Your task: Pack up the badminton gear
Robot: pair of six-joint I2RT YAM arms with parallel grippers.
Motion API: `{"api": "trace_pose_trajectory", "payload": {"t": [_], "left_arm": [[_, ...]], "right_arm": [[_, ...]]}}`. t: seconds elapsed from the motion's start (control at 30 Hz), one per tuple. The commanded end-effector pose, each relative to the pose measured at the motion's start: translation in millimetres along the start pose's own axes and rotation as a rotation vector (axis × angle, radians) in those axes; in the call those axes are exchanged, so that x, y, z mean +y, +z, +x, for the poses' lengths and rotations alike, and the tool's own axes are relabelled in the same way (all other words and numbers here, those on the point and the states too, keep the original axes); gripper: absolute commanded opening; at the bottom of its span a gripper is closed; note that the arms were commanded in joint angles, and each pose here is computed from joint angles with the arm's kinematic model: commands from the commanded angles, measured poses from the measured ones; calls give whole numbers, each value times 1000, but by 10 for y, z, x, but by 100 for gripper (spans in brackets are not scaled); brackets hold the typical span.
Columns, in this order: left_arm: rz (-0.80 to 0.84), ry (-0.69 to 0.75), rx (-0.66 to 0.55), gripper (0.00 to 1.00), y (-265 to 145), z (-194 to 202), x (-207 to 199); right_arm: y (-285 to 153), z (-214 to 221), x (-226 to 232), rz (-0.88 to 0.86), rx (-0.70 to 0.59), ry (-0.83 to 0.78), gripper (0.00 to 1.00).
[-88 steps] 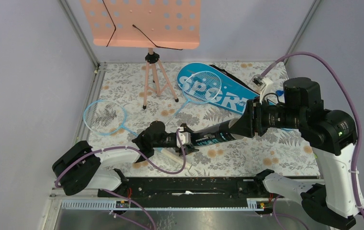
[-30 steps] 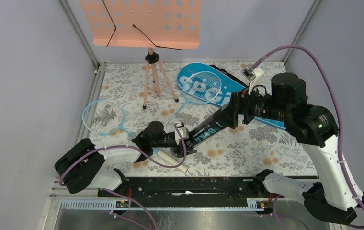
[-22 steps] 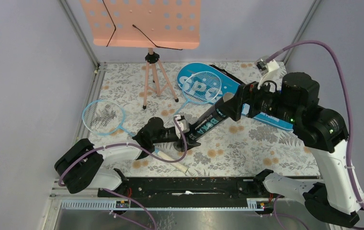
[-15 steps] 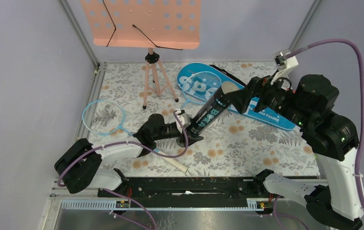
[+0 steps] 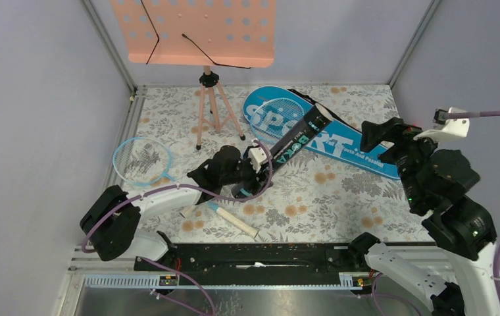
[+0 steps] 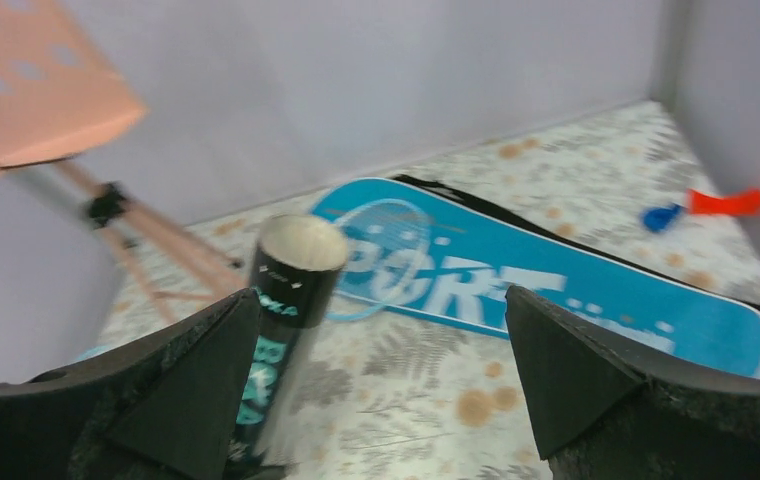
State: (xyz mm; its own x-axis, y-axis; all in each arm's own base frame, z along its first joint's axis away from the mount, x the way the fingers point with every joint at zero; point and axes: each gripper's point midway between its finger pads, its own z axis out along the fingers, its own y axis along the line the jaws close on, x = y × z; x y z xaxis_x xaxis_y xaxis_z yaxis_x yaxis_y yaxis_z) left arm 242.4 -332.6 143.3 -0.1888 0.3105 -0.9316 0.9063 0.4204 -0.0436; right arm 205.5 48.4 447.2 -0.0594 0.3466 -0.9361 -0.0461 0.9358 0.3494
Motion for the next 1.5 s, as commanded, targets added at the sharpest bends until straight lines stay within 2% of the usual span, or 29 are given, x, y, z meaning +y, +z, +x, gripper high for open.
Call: {"api": "trace_pose_trajectory", "payload": {"t": [0.0, 0.23, 0.33, 0.57, 0.7, 0.8, 0.9, 1.0, 1.17, 1.23, 1.27, 1.37, 1.47], "left_arm": [[-63, -35, 30, 32, 26, -108, 122], [-181, -153, 118, 32, -53, 159, 236], [-203, -230, 113, 35, -61, 98, 228], [-252, -478, 157, 35, 221, 11, 139], [-301, -420, 247, 35, 461, 180, 45], [-334, -458, 277, 35, 622, 191, 68], [-374, -518, 281, 36, 732, 218, 112], [-417, -566, 305, 41, 773, 330, 142], [-467, -633, 374, 50, 754, 615, 132], [-463, -655, 387, 52, 755, 685, 97], [-459, -660, 389, 56, 757, 703, 90], [-433, -651, 395, 72, 751, 698, 52], [-425, -629, 370, 97, 718, 617, 61]], "right_arm": [[203, 328, -503, 286, -4, -113, 100], [412, 891, -664, 366, 62, -169, 100], [460, 1092, -716, 383, 79, -164, 100], [571, 1422, -772, 395, 72, -120, 100], [638, 1525, -747, 377, 82, -135, 100], [680, 1584, -756, 392, 104, -157, 100], [791, 1680, -760, 392, 178, -192, 100], [985, 1873, -783, 341, 308, -138, 100], [1357, 1875, -834, 320, 373, -90, 99], [1588, 1880, -885, 281, 424, -98, 98], [1704, 1925, -798, 194, 466, -122, 98], [1954, 2052, -828, -14, 579, -191, 98], [2235, 2031, -1063, -100, 628, -207, 98]]}}
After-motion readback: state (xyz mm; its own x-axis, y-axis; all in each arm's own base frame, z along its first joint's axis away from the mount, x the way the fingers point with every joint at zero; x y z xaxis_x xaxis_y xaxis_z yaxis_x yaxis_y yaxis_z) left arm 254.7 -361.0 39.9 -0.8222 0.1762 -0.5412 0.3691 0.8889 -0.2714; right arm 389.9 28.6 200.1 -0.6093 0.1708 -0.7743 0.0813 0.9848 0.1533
